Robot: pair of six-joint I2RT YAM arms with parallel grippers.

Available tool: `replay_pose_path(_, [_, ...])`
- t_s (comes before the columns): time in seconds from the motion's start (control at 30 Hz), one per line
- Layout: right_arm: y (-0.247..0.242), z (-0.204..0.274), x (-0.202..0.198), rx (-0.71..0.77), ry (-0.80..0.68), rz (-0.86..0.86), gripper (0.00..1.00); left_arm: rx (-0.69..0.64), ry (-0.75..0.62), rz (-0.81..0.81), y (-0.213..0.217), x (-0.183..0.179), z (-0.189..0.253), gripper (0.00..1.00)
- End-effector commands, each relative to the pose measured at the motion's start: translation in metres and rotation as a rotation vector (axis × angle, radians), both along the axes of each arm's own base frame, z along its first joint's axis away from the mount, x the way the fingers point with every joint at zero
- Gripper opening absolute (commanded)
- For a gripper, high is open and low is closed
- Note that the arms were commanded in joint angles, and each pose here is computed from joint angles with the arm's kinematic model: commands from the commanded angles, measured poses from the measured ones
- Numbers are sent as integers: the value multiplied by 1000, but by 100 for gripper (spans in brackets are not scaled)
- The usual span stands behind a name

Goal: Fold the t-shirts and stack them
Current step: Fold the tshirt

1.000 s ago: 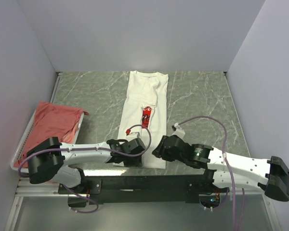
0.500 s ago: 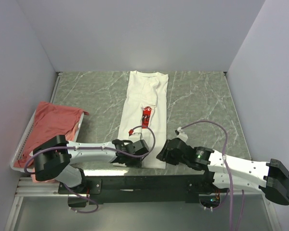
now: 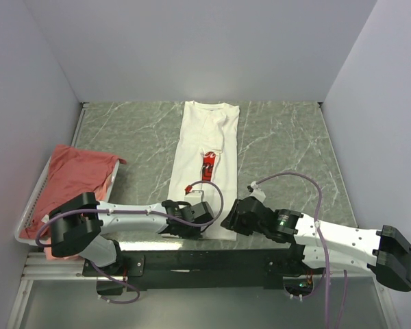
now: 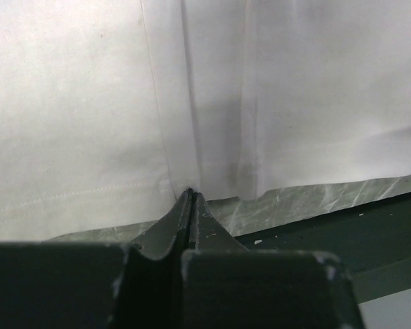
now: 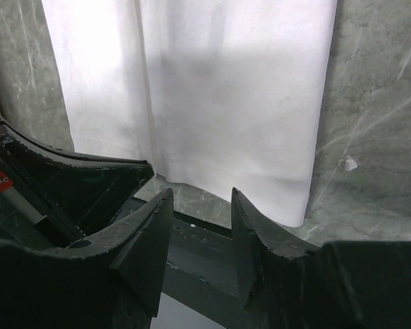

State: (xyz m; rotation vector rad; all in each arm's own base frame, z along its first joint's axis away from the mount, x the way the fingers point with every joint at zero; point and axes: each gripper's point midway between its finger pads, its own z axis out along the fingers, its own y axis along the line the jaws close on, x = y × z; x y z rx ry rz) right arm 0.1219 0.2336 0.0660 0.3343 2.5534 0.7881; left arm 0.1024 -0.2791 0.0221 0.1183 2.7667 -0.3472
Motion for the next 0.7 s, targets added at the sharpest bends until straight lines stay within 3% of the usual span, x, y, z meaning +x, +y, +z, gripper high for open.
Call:
replay_pose_path(0.0, [0,-1,4,9,-10,-19,46,-38,-29,-13,-12,2,17,1])
replay_pose_path(0.27, [-15,-17,-2,-48,26,-45,47,-139,-43,-2,-16,-2,50,2])
replay_pose_path(0.3, [-18,-19,-3,-52,30,-46,47,-143,-59,21,-12,2,54,8])
replay_pose_path(0.33, [-22,-23,-6,-64,39,-50,47,-153,-60,41,-9,3,57,22])
replay_pose_path(0.43, [-29,-26,-11,-57,56,-54,47,-174,-52,106,10,6,64,39])
replay_pose_path(0.53, [-34,-30,-14,-57,71,-48,47,-194,-21,184,34,7,60,45])
replay_pose_path(0.67, [-37,-35,-16,-55,92,-41,47,-212,-4,262,58,12,52,46])
